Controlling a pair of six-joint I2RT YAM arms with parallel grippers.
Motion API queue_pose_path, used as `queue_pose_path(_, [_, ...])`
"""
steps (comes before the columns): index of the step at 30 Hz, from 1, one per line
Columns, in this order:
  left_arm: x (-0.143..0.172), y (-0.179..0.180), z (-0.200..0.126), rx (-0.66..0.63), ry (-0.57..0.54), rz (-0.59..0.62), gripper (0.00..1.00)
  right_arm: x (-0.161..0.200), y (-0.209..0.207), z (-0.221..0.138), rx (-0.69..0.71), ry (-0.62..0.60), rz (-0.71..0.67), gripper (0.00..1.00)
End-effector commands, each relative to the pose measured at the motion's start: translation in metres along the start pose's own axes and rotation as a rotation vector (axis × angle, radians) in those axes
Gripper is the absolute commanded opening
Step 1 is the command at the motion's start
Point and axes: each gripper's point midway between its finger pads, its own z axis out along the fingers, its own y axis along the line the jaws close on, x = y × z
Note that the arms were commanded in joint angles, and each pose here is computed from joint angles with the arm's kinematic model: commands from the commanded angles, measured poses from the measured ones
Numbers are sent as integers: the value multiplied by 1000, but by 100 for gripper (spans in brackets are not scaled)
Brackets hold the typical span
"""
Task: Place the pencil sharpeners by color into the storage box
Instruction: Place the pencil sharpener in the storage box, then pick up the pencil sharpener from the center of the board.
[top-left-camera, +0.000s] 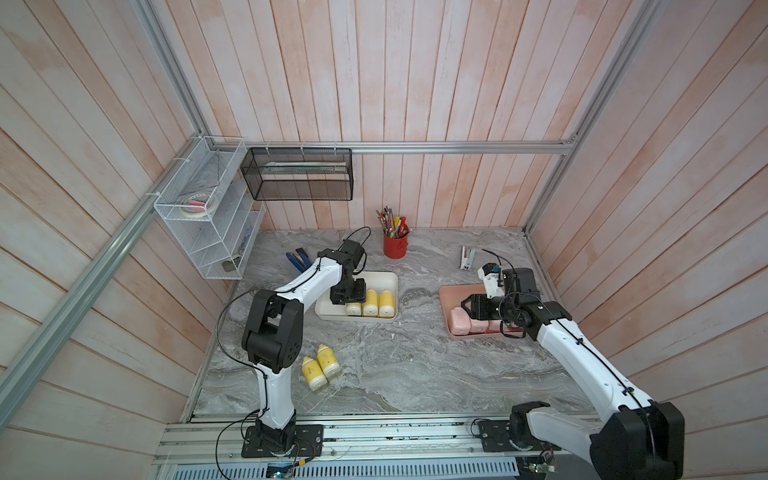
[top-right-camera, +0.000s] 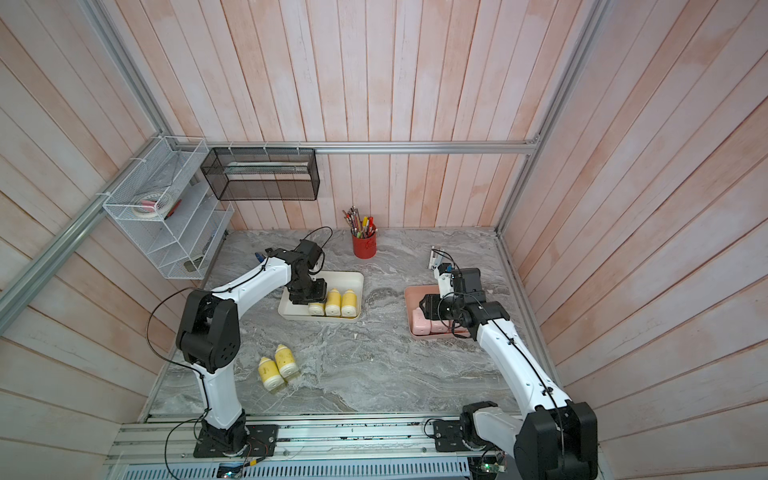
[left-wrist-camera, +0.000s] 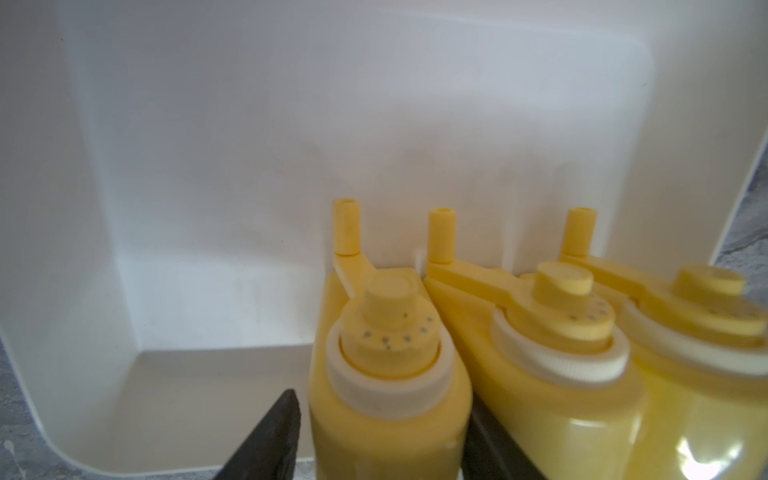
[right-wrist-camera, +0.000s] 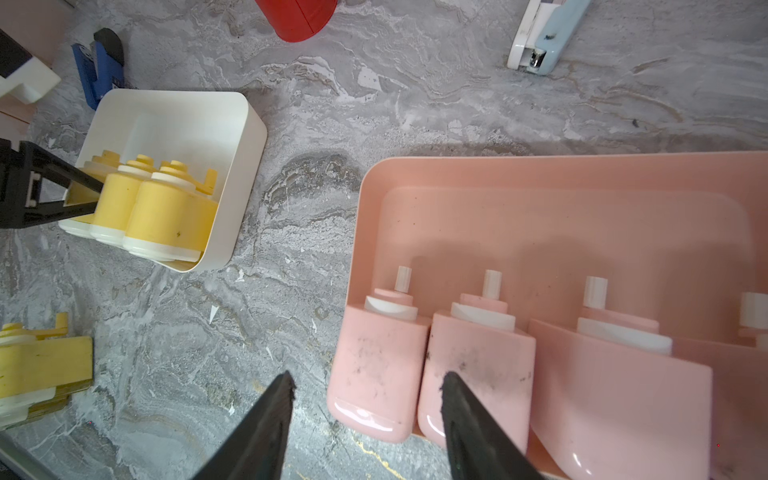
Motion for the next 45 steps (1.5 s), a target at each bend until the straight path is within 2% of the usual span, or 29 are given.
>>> queue_pose_path(1, [-4, 1, -2, -5, -8, -3, 63, 4, -2, 3, 1, 11, -8, 60])
queue_pose_path(7, [-13, 0, -22, -9, -50, -5, 64, 4, -1, 2, -4, 9, -8, 60])
queue_pose_path(14, [-26, -7, -71, 9, -140, -4, 65, 3, 0, 2, -6, 6, -7, 60])
queue_pose_path(19, [-17, -4, -108, 8, -188, -10, 65, 3, 1, 0, -8, 1, -8, 60])
queue_pose_path(25, [29, 9, -137, 18, -207, -73, 66, 1, 3, -2, -16, -6, -9, 60])
queue_pose_path(29, [72, 19, -141, 24, -202, -152, 66, 1, 5, -2, -25, -6, -6, 60])
queue_pose_path(36, [135, 26, -124, 32, -153, -272, 66, 3, 11, -1, -45, 4, -16, 60])
queue_pose_path(45, [172, 44, -100, -5, -104, -381, 66, 0, 19, -7, -63, -15, -35, 60])
